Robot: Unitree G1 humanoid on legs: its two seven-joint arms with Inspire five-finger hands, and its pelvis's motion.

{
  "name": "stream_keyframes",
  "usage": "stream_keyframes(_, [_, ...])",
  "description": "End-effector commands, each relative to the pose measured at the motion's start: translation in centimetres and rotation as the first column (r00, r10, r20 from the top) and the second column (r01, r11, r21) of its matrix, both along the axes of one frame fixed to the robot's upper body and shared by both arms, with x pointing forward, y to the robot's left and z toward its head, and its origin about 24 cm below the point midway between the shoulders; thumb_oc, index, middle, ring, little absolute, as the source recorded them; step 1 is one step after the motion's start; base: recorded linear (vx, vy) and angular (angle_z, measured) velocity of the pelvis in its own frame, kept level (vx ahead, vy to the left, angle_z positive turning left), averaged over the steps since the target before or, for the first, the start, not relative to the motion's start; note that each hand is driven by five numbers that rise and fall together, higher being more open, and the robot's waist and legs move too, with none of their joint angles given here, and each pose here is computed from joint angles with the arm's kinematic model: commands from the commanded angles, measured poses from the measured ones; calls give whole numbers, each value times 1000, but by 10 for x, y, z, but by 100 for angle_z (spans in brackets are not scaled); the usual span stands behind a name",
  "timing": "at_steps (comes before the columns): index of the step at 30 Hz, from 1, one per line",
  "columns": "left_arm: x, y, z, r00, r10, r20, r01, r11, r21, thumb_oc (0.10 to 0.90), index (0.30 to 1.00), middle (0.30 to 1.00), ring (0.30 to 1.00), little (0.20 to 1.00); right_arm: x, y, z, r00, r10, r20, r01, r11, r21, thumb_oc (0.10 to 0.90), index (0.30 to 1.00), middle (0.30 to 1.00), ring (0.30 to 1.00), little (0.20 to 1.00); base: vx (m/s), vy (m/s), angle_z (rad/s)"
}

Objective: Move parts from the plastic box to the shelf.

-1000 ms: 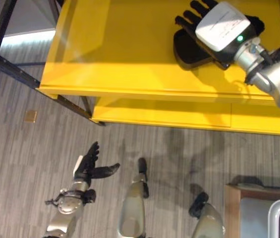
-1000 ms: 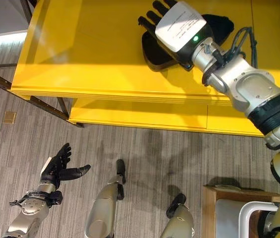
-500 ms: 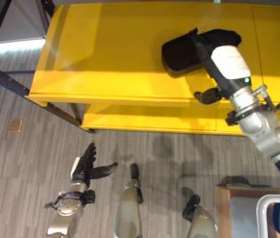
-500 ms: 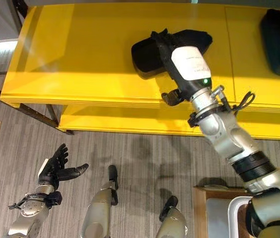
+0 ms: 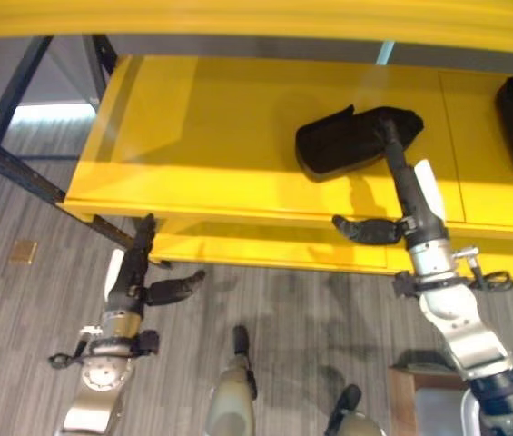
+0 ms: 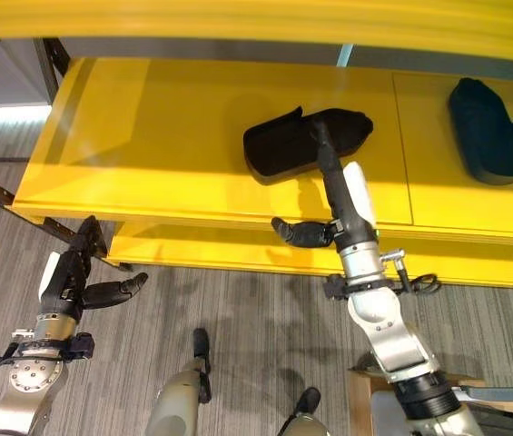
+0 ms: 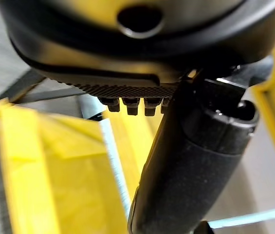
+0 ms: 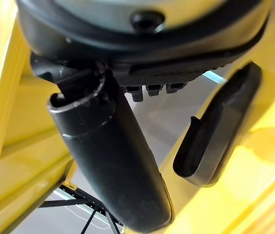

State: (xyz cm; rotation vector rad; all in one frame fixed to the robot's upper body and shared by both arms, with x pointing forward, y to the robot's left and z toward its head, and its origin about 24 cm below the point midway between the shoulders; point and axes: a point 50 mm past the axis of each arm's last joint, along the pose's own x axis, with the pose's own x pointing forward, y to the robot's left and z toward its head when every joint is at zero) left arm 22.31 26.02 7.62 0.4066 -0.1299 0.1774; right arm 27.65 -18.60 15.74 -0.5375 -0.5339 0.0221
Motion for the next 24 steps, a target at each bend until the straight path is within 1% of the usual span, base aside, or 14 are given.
stream_keyframes(1, [1,5,59,957,-27,290,-41,974,225,900,1000,1000,1000,1000,-13,11,47,957,119,266,-145,986,78,900,1000,1000,1000,1000,49,35,-8])
stream_keyframes(2, [2,8,67,942,-10,336,-97,949,299,900,1000,1000,1000,1000,-15,17,41,959,145,243,-173,980,99,900,1000,1000,1000,1000,34,26,-11])
stream_keyframes(3, [3,8,67,942,-10,336,-97,949,299,900,1000,1000,1000,1000,-15,17,41,959,145,243,-173,980,99,900,1000,1000,1000,1000,40,33,-15])
stream_keyframes(5, [5,8,81,920,-15,391,-171,883,436,900,1000,1000,1000,1000,-21,24,30,958,211,194,-245,954,171,900,1000,1000,1000,1000,30,22,-13])
stream_keyframes(6, [5,8,81,921,-15,390,-171,883,437,900,1000,1000,1000,1000,-21,24,30,958,210,194,-244,954,172,900,1000,1000,1000,1000,33,23,-9])
stream_keyframes(8, [6,5,91,905,-50,423,-186,847,498,900,1000,1000,1000,1000,-24,27,26,954,240,178,-274,942,195,900,1000,1000,1000,1000,21,22,-17])
stream_keyframes(9, [10,1,102,880,-91,466,-216,797,564,900,1000,1000,1000,1000,-27,31,21,949,270,162,-303,925,228,900,1000,1000,1000,1000,17,22,-22])
stream_keyframes(12, [17,-4,111,863,-130,487,-230,758,611,900,1000,1000,1000,1000,-30,33,16,943,304,137,-330,906,263,900,1000,1000,1000,1000,10,23,-13])
stream_keyframes(16, [42,-12,126,851,-209,482,-269,613,742,900,1000,1000,1000,1000,-36,34,9,928,357,107,-371,860,351,900,1000,1000,1000,1000,-13,27,-20])
stream_keyframes(19, [54,-15,134,844,-232,483,-290,561,775,900,1000,1000,1000,1000,-39,35,6,921,378,95,-385,847,365,900,1000,1000,1000,1000,-23,18,-30])
stream_keyframes(20, [55,-16,134,843,-235,484,-289,562,775,900,1000,1000,1000,1000,-39,34,7,922,375,96,-383,848,366,900,1000,1000,1000,1000,-13,23,-27])
stream_keyframes(21, [61,-14,135,851,-230,473,-298,530,794,900,1000,1000,1000,1000,-39,34,6,921,377,93,-384,850,360,900,1000,1000,1000,1000,-23,16,-22])
stream_keyframes(23, [81,-12,143,862,-235,450,-337,400,853,900,1000,1000,1000,1000,-41,32,8,915,393,96,-400,845,356,900,1000,1000,1000,1000,-47,32,-37])
stream_keyframes(24, [85,-12,145,864,-242,441,-341,363,867,900,1000,1000,1000,1000,-41,32,9,912,397,101,-406,842,355,900,1000,1000,1000,1000,-50,33,-42])
